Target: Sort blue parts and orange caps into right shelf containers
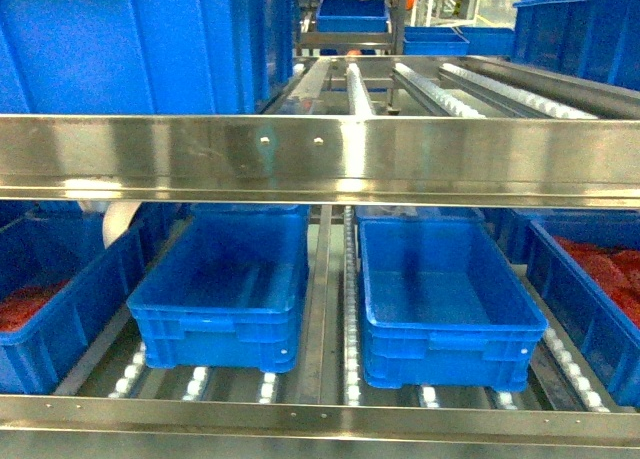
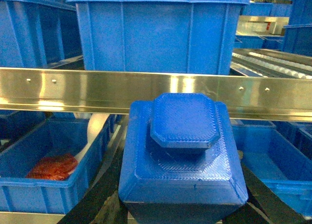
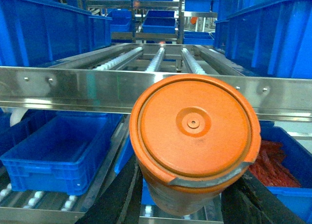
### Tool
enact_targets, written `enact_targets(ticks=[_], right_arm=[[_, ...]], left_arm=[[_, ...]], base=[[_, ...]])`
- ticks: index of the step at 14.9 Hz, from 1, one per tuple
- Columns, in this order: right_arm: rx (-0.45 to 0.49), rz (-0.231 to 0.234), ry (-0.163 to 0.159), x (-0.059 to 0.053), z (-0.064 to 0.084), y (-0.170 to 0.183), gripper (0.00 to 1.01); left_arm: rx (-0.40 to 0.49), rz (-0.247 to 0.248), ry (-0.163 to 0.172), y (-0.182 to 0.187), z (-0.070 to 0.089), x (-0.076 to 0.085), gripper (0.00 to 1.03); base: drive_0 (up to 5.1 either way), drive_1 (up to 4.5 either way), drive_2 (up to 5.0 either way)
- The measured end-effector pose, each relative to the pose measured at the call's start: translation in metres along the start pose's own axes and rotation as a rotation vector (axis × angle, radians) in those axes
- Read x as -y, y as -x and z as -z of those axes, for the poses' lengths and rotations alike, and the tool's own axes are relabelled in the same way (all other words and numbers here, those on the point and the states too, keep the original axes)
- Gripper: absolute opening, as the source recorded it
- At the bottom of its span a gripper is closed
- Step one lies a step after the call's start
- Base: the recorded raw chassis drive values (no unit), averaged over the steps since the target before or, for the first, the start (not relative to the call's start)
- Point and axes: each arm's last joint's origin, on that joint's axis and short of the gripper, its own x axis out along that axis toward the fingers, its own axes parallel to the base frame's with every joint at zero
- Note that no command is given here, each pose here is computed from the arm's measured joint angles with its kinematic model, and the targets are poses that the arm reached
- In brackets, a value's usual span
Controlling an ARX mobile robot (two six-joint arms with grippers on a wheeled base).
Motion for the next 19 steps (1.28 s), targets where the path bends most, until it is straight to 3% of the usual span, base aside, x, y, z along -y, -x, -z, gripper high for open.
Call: enact_targets(ticks=[19], right_arm=[[0.007,-0.001,0.000,0.0000,-0.0006,0.0000,0.40]], left_arm=[[0.003,-0.001,0.000,0.0000,-0.0003,0.0000,0.43]], base=[[-0.3,0.12,0.1]])
